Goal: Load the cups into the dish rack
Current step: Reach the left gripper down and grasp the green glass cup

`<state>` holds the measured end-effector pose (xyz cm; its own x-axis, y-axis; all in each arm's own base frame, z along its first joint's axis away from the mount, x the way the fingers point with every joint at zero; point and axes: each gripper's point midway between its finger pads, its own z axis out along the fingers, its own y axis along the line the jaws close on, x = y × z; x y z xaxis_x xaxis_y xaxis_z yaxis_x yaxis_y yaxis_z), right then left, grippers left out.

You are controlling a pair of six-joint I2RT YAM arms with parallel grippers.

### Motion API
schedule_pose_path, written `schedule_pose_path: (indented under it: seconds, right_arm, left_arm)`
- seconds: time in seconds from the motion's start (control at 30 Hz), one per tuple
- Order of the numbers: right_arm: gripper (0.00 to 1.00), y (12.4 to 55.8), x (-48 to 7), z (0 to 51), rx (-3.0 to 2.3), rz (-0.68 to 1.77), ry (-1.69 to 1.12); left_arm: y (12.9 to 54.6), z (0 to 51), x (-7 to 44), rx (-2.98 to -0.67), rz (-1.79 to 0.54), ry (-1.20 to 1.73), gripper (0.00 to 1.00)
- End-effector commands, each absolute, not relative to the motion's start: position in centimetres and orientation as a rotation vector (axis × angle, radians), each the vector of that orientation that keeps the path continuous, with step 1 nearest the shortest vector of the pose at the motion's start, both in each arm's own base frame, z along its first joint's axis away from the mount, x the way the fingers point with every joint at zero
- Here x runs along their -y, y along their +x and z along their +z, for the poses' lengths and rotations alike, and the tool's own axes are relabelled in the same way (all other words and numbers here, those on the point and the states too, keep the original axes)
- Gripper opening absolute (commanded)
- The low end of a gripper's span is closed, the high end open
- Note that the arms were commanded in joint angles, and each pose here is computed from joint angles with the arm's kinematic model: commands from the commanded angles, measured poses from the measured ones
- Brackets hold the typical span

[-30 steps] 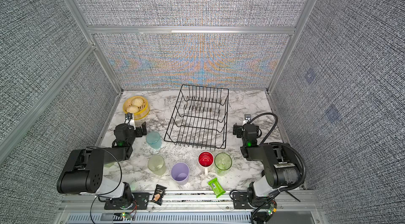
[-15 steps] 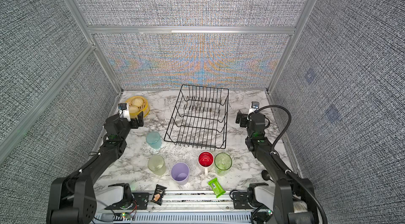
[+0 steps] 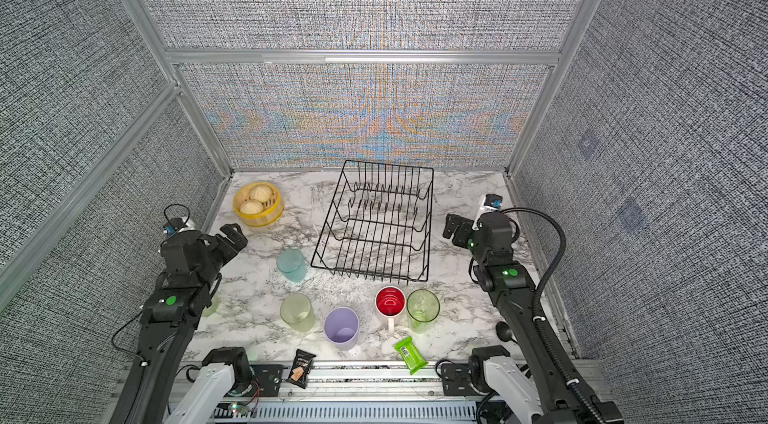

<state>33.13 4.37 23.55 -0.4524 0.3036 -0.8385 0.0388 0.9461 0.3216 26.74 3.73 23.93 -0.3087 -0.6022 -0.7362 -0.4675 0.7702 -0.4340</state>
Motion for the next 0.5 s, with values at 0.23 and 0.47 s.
schedule_pose_path:
  seconds: [0.23, 0.47]
  right_arm:
    - [0.97, 32.2, -8.0, 22.9, -2.098, 0.432, 0.079]
    - [0.97, 31.9, -8.4, 22.4, -2.116, 0.437, 0.061]
  left_arm:
    - [19.0, 20.8, -10.8, -2.074, 0.49, -1.205, 0.97]
    - [21.4, 16.8, -10.9, -2.162, 0.461, -1.318, 0.92]
